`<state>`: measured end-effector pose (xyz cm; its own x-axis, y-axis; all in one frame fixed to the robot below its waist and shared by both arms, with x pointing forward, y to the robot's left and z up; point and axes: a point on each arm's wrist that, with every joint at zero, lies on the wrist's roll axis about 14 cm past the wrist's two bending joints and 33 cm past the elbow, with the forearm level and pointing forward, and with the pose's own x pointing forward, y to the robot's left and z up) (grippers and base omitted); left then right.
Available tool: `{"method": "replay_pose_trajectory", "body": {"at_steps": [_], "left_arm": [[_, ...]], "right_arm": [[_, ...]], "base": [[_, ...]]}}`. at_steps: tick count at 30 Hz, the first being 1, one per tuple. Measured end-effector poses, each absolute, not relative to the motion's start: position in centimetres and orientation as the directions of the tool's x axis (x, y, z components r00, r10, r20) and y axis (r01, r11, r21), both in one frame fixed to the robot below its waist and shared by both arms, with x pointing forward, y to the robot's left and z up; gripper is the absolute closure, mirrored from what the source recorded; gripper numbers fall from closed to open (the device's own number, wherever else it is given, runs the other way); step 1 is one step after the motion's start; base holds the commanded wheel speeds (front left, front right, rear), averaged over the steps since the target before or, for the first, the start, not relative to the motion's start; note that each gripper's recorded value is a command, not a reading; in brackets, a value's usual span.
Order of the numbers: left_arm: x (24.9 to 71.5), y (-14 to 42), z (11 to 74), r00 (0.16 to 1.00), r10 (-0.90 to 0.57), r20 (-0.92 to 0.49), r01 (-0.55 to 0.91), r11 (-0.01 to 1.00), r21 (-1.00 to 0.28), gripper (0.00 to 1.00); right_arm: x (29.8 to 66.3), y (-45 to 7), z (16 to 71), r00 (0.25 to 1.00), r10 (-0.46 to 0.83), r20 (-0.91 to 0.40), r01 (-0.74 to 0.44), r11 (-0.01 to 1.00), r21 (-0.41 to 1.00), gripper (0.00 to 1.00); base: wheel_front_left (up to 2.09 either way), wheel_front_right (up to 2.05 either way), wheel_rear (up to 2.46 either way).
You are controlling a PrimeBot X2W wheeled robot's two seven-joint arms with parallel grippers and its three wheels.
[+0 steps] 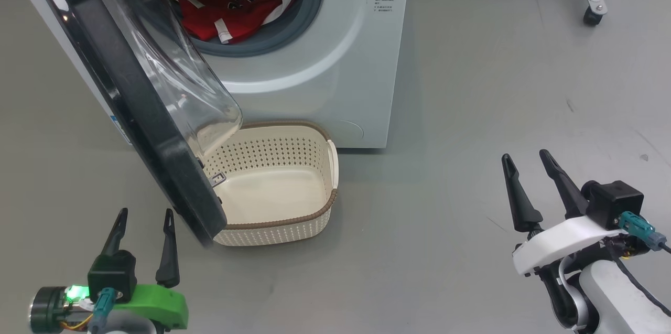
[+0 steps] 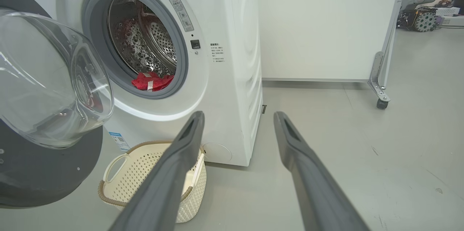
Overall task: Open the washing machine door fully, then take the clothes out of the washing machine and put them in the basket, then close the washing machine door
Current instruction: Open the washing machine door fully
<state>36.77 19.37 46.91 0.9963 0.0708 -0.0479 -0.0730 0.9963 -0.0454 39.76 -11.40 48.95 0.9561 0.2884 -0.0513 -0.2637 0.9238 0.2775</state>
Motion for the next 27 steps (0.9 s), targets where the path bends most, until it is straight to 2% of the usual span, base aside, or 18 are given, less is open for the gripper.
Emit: {"method": "replay_pose_trajectory", "body": {"at_steps": [27], "left_arm": [[36.7, 19.7, 46.7, 0.995, 0.079, -0.055, -0.081, 0.996, -0.041, 0.00]], "right_arm": [[37.7, -11.4, 48.1, 0.971, 0.234, -0.041, -0.216, 0.942, 0.255, 0.00]], "base": [[0.00, 0.00, 0.00]]}}
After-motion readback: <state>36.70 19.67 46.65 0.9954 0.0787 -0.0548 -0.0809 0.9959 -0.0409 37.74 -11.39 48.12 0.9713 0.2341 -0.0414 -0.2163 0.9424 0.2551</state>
